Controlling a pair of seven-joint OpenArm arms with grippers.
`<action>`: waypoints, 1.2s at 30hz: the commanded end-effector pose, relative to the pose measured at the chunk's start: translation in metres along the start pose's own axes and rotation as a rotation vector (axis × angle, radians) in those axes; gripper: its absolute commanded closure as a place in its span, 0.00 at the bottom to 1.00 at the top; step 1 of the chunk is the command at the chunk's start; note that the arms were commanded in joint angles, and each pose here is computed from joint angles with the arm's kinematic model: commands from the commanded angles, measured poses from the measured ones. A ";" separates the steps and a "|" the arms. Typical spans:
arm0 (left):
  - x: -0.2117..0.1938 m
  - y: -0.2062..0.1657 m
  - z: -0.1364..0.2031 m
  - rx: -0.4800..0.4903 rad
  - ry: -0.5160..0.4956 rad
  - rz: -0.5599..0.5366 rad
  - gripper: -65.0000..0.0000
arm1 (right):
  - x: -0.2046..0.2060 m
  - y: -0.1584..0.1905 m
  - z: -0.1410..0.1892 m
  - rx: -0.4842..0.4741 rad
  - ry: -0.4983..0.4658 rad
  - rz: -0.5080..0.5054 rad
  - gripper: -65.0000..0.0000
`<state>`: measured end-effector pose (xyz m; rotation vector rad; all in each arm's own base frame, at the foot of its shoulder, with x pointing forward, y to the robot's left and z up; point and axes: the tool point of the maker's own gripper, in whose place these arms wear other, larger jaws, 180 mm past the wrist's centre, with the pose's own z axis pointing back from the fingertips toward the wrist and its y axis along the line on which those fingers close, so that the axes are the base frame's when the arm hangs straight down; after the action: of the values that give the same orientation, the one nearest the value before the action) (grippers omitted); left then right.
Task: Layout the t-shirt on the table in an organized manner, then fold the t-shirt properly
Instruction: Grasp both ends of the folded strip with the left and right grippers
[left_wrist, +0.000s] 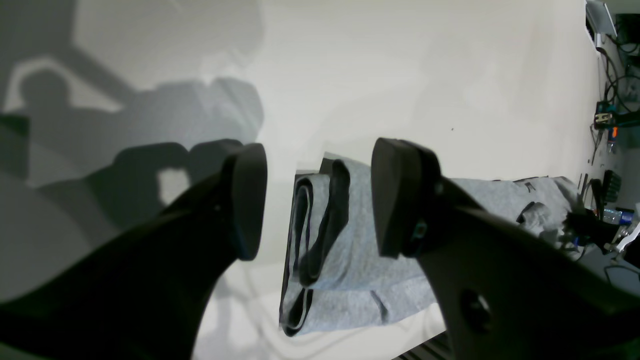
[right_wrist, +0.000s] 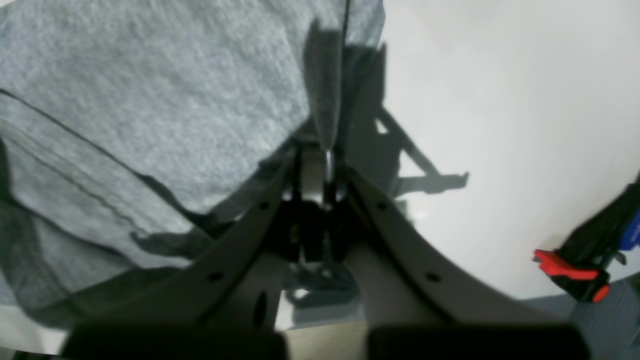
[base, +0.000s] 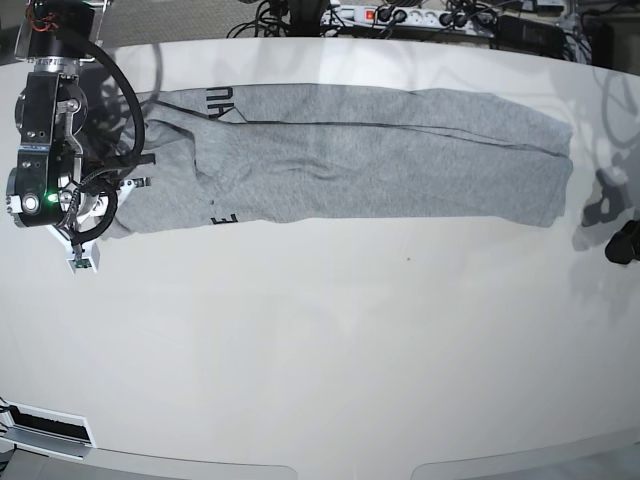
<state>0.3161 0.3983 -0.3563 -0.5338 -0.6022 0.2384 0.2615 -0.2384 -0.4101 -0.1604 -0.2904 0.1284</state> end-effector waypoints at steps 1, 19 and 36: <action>0.022 -0.001 0.015 0.002 -0.060 -0.027 0.47 | 0.013 -0.008 0.007 -0.019 -0.041 0.022 1.00; 0.023 0.000 0.017 0.009 -0.058 -0.030 0.47 | 0.041 -0.010 0.020 0.051 -0.186 0.127 0.83; 0.037 -0.003 0.051 -0.042 -0.104 0.009 0.47 | 0.031 0.076 0.075 0.508 -0.495 0.276 1.00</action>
<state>0.3102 0.4189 -0.3221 -0.5831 -0.6539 0.2788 0.2534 -0.1491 -0.3560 0.3455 -0.6723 0.4986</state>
